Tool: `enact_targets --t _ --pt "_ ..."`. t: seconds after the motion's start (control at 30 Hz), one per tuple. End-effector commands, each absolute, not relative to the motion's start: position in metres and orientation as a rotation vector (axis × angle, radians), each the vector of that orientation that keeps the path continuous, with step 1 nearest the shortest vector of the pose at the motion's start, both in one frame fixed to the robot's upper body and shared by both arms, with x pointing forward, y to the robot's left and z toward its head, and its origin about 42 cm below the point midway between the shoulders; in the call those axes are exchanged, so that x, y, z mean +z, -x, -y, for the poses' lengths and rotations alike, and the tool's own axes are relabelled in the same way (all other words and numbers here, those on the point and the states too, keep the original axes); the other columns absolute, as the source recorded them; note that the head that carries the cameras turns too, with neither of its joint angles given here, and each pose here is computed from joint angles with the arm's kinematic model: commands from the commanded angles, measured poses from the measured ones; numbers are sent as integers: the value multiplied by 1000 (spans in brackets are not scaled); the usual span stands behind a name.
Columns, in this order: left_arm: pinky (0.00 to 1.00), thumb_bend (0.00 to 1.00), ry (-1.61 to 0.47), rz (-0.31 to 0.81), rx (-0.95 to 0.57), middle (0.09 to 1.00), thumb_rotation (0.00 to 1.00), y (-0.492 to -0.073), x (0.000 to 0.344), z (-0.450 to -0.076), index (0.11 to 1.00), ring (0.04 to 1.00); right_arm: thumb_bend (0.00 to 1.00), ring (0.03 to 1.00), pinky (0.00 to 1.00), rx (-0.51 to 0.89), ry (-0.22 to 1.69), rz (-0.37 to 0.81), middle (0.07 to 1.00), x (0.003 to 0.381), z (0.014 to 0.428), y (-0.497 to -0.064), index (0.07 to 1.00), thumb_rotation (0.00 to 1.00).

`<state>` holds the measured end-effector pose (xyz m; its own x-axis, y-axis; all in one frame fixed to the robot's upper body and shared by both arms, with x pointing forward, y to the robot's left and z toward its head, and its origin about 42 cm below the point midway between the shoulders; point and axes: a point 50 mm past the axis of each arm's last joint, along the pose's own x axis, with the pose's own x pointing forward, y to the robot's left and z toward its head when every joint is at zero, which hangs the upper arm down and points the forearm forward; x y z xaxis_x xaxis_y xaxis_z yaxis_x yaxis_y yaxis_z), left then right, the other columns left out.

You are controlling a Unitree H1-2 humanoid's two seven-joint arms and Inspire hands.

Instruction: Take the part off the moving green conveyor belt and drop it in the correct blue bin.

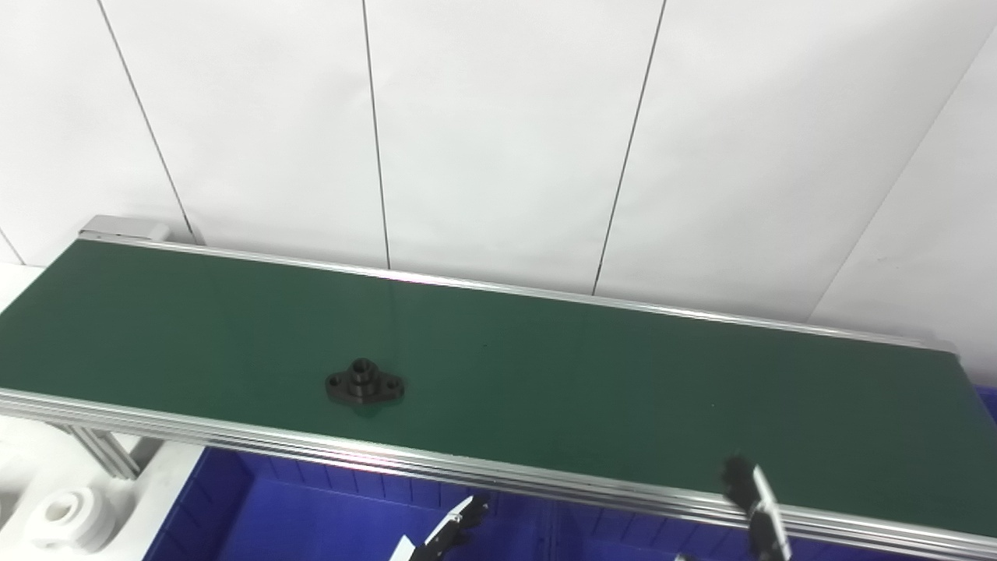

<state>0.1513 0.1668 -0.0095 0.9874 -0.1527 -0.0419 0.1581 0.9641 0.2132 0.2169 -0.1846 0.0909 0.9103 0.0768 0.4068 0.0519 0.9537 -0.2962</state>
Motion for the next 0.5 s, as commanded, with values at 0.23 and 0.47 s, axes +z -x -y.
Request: enact_targets --t 0.23,0.47 --pt "842 755 -213 22 -143 902 576 -156 -2 -172 904 886 714 828 781 84 349 554 860 137 189 -260 887 606" --pt "865 746 -231 27 -158 911 586 -153 -2 -175 910 902 716 821 760 176 419 535 852 156 175 -288 892 504"
